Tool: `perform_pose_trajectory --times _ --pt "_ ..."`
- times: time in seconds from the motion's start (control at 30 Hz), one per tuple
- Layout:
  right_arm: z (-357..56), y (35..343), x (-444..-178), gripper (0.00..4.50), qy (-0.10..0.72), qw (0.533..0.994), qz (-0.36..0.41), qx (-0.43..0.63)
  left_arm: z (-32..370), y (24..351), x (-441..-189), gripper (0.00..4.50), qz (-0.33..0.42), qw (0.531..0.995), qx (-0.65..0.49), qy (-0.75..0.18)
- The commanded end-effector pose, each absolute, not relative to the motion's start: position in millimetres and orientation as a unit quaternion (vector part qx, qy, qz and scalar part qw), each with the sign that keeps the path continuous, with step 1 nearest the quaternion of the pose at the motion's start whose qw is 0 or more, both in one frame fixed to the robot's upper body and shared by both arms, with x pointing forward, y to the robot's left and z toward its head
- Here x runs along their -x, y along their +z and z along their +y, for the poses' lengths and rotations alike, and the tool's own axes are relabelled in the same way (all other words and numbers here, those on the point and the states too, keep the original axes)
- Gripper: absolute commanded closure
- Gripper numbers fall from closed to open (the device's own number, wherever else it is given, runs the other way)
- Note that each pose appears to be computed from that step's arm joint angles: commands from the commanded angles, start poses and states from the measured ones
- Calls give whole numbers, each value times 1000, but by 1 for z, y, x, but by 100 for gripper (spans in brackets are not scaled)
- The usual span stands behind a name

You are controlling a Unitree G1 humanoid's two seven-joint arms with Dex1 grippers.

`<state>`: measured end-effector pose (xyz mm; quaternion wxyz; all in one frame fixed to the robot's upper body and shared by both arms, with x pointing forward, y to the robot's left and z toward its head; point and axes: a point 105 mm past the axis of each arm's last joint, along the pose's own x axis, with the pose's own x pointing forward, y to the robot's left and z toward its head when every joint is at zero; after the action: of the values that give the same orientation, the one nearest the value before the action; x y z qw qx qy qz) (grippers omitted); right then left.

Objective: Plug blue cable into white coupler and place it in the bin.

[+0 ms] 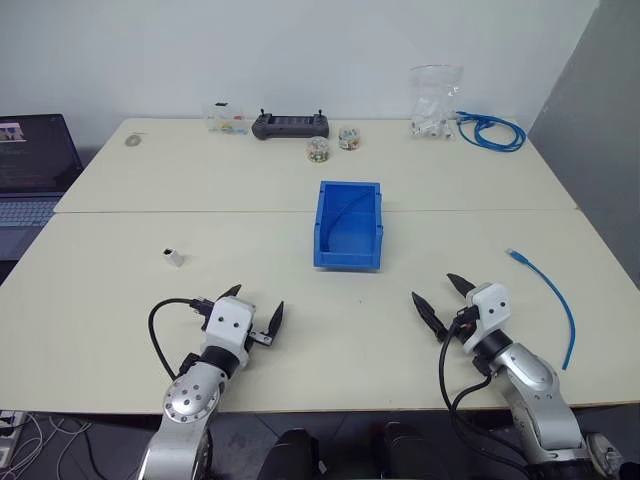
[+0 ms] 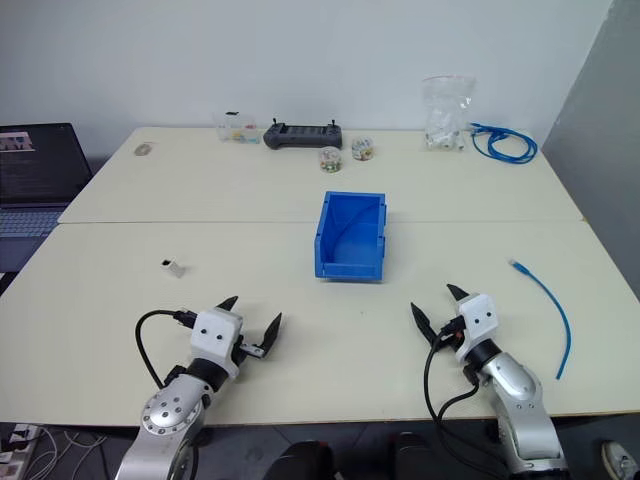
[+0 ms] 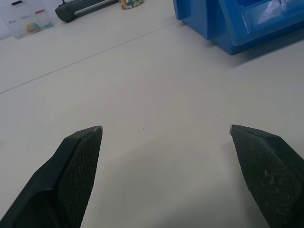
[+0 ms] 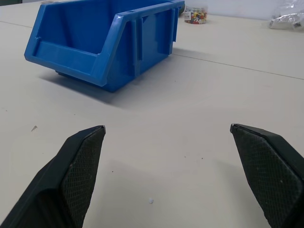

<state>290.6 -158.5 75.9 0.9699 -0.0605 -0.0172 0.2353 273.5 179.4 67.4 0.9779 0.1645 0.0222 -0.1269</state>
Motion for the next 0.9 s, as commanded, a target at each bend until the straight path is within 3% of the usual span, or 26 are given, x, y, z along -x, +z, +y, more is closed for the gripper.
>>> perform_pose_trajectory --times 0.03,0.27,0.47,0.7,0.9 --pt "-162 88 -289 2 226 971 -42 70 173 85 -273 0 -20 972 -164 -168" --pt "-167 101 -284 2 214 973 -57 67 128 130 -282 0 -66 933 -109 -337" --pt "-213 129 -281 2 154 982 -58 88 84 135 -291 0 1 867 -154 -475" --pt "-304 130 -301 2 52 993 42 94 34 156 -295 0 -1 813 -162 -559" --pt "-356 95 -313 2 31 976 195 93 7 164 -290 0 -15 777 -177 -604"
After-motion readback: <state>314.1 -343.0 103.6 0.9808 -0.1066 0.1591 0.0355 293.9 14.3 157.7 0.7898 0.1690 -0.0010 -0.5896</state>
